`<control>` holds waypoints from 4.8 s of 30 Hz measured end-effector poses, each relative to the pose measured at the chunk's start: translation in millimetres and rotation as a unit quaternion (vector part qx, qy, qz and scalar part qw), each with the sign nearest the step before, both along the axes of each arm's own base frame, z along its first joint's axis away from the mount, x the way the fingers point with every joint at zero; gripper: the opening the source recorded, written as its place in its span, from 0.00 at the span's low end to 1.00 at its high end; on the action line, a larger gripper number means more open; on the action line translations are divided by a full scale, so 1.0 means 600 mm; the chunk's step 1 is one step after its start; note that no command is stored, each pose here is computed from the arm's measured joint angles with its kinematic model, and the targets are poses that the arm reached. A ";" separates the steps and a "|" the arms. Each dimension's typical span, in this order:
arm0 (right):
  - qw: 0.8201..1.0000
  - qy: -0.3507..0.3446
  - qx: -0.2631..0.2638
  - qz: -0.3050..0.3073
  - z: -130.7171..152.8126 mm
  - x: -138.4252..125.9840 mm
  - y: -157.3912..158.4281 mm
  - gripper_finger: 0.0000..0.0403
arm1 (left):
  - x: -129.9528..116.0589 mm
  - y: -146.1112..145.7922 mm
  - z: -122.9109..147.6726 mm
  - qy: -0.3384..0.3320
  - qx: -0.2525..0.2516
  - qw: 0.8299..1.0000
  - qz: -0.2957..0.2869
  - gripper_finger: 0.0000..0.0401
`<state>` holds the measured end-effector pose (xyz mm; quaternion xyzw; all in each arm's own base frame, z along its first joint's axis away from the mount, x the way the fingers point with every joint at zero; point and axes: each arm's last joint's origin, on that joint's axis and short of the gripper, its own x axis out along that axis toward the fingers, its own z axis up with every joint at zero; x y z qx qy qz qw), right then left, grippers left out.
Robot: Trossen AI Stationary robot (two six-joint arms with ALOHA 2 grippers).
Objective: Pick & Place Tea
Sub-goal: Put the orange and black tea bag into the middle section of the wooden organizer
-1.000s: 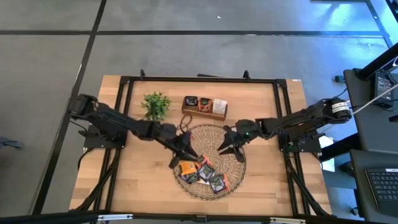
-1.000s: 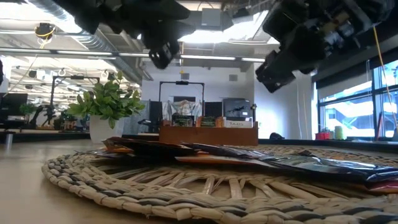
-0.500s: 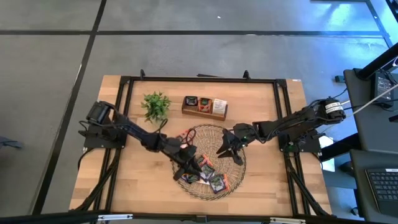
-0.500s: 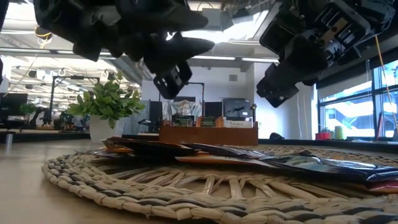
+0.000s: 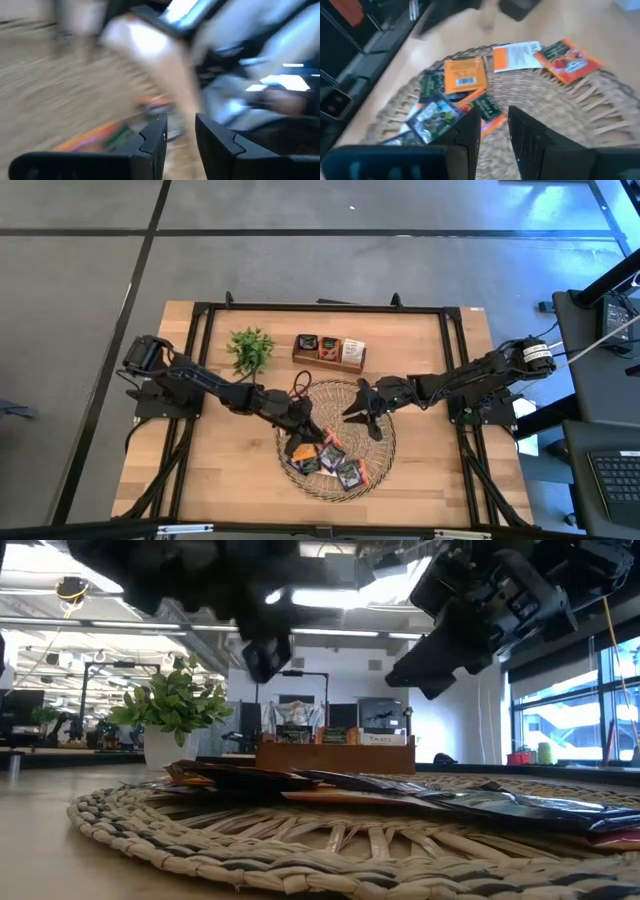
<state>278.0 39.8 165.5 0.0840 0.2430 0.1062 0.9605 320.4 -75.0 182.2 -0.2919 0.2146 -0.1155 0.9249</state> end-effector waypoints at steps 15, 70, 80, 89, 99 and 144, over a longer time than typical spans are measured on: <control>0.998 -0.024 -0.053 -0.036 0.009 0.007 -0.004 0.25 | -0.063 0.012 -0.029 0.181 0.018 0.919 0.350 0.24; 0.966 0.112 -0.234 0.000 -0.041 0.222 -0.066 0.25 | -0.100 0.031 -0.055 0.281 -0.042 0.836 0.470 0.66; 0.970 0.109 -0.217 0.013 -0.046 0.224 -0.076 0.25 | -0.094 0.049 -0.057 0.317 -0.092 0.829 0.452 0.67; 0.971 0.099 -0.216 0.012 -0.050 0.228 -0.076 0.25 | -0.084 0.073 -0.055 0.321 -0.128 0.826 0.445 0.67; 0.970 0.116 -0.214 0.015 -0.070 0.228 -0.076 0.25 | -0.074 0.091 -0.051 0.306 -0.150 0.828 0.445 0.67; 0.968 0.134 -0.211 0.019 -0.100 0.231 -0.076 0.25 | -0.064 0.092 -0.075 0.315 -0.163 0.816 0.457 0.59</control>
